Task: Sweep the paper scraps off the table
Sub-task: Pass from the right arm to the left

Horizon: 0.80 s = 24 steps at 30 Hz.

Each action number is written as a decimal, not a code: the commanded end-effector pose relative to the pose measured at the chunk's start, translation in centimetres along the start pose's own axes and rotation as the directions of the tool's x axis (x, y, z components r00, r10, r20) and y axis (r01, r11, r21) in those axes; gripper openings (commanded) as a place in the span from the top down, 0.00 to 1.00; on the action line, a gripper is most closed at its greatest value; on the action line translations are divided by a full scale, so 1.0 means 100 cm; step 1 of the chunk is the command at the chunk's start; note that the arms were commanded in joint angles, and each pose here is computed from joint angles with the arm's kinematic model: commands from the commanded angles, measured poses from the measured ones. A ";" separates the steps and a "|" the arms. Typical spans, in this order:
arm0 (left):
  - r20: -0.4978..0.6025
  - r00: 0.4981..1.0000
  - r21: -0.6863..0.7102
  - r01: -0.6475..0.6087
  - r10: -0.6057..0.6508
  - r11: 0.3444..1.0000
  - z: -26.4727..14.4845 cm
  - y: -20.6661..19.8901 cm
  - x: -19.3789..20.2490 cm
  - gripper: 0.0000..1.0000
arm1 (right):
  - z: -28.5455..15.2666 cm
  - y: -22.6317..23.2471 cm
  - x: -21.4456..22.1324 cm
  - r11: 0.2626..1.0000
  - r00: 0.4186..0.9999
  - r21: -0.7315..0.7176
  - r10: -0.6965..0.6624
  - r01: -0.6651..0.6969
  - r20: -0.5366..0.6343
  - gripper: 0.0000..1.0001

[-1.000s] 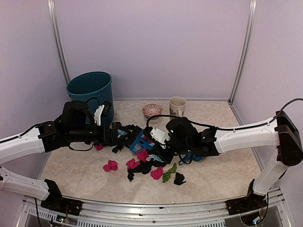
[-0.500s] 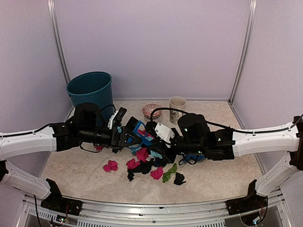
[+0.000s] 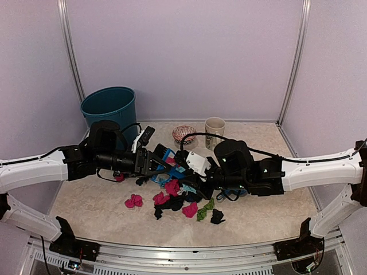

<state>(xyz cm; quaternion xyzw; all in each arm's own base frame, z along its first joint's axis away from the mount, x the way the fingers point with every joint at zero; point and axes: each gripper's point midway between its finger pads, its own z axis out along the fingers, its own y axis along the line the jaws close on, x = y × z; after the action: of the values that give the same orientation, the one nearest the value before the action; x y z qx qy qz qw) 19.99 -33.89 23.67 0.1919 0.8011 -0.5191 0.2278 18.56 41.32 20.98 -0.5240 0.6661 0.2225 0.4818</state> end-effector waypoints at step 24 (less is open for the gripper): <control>0.073 0.997 -0.049 -0.024 0.028 0.999 -0.013 0.001 -0.018 1.00 | 0.003 -0.010 0.018 0.995 0.999 0.104 0.012 -0.008 -0.040 0.45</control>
<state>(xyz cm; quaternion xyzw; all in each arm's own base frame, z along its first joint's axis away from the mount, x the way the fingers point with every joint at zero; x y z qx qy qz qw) 20.63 -33.18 23.05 0.1806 0.8146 -0.4970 0.2382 19.19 40.77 19.76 -0.5125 0.6815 0.1961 0.4842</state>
